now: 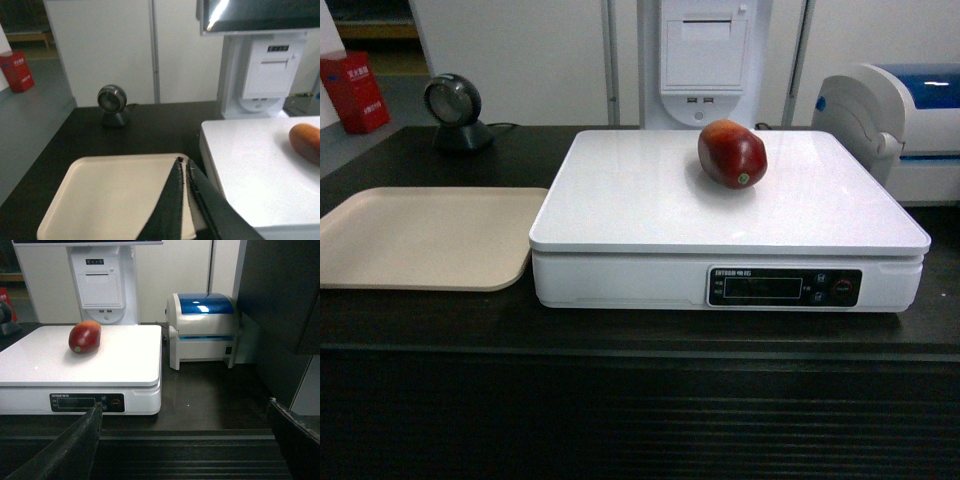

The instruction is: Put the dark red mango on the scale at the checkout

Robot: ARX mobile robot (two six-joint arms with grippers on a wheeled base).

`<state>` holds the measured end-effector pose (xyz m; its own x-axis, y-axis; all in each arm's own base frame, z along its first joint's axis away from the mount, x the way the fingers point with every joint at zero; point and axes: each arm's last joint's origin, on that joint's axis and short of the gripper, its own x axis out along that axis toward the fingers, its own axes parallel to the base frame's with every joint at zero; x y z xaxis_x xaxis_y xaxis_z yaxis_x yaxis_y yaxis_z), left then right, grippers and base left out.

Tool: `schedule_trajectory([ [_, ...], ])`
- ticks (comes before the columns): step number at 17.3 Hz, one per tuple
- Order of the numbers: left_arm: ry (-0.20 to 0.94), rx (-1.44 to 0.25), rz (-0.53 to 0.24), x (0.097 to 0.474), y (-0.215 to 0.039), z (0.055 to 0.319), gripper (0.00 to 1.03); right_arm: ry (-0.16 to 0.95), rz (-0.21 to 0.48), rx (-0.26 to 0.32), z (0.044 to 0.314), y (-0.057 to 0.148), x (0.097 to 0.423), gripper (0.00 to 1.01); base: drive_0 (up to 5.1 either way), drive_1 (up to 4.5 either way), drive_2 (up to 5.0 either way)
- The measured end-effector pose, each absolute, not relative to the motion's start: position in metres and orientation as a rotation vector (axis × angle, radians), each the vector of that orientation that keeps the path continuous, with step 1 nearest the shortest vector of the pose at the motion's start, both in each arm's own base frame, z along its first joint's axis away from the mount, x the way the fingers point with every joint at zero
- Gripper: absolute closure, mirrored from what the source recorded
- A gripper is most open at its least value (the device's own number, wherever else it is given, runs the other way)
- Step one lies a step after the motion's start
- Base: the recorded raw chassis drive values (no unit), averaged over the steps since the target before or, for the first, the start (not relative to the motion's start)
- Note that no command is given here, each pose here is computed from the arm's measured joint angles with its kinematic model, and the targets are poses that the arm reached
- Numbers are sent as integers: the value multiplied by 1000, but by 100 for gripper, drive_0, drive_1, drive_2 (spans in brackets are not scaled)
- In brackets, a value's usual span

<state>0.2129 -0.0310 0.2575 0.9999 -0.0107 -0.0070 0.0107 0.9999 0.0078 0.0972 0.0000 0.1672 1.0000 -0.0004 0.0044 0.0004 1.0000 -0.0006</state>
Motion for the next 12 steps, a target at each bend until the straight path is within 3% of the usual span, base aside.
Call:
schedule_trajectory([
  [1,19,8,1,204,-25,244,101,-5,0,-1,167,0,97,3,0,0,0],
  [7,12,3,-13,164,-7,204,101,-5,0,-1,167,0,97,3,0,0,0],
  [8,1,3,16,158,1,201,101,-5,0,-1,167,0,97,3,0,0,0],
  [12,10,2,-3,144,0,188,101,-5,0,-1,167,0,97,3,0,0,0],
])
